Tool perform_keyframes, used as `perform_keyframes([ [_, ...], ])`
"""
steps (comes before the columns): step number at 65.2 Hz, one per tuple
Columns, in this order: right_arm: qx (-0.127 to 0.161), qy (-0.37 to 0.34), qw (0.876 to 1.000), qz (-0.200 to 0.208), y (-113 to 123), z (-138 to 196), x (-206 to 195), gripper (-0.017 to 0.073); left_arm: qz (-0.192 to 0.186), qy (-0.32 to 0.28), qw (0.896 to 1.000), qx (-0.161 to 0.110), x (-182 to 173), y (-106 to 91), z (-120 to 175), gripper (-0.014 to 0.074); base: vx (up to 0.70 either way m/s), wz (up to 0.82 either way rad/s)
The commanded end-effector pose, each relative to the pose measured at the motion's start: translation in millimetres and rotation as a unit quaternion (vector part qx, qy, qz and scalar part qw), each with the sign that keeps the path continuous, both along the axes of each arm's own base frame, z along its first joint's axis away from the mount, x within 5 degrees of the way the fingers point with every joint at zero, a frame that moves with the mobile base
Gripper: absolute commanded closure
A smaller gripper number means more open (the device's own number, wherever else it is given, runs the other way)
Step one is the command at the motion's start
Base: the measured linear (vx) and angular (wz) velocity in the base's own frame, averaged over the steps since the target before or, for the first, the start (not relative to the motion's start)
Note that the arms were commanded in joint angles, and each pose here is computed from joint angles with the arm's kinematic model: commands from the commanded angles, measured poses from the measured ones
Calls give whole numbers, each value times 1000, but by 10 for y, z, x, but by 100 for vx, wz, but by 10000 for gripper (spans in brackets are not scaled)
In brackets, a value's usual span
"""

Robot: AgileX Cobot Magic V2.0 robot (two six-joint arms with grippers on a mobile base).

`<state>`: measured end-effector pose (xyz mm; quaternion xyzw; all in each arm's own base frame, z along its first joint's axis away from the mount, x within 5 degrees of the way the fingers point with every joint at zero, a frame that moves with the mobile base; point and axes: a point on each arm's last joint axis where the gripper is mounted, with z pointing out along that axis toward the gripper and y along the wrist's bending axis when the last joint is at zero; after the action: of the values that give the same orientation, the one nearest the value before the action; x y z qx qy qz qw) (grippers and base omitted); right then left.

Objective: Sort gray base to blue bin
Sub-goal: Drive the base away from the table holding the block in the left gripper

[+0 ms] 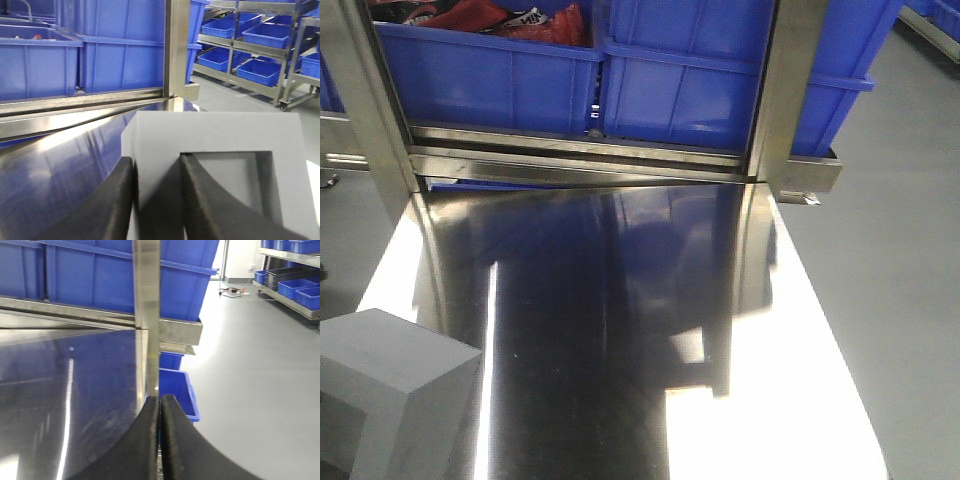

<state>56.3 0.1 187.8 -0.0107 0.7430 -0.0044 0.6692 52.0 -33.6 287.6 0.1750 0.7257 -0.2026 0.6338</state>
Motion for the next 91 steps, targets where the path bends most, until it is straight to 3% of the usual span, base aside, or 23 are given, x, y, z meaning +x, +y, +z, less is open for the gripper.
perform_keyframes([
  [1, -5, -36, 999, 0, 1, 25, 2, 568, 4, -46, 998, -40, 1, 9, 183, 599, -2, -17],
  [91, -5, -36, 999, 0, 1, 25, 2, 568, 4, -46, 998, -40, 1, 9, 183, 599, -7, -59],
])
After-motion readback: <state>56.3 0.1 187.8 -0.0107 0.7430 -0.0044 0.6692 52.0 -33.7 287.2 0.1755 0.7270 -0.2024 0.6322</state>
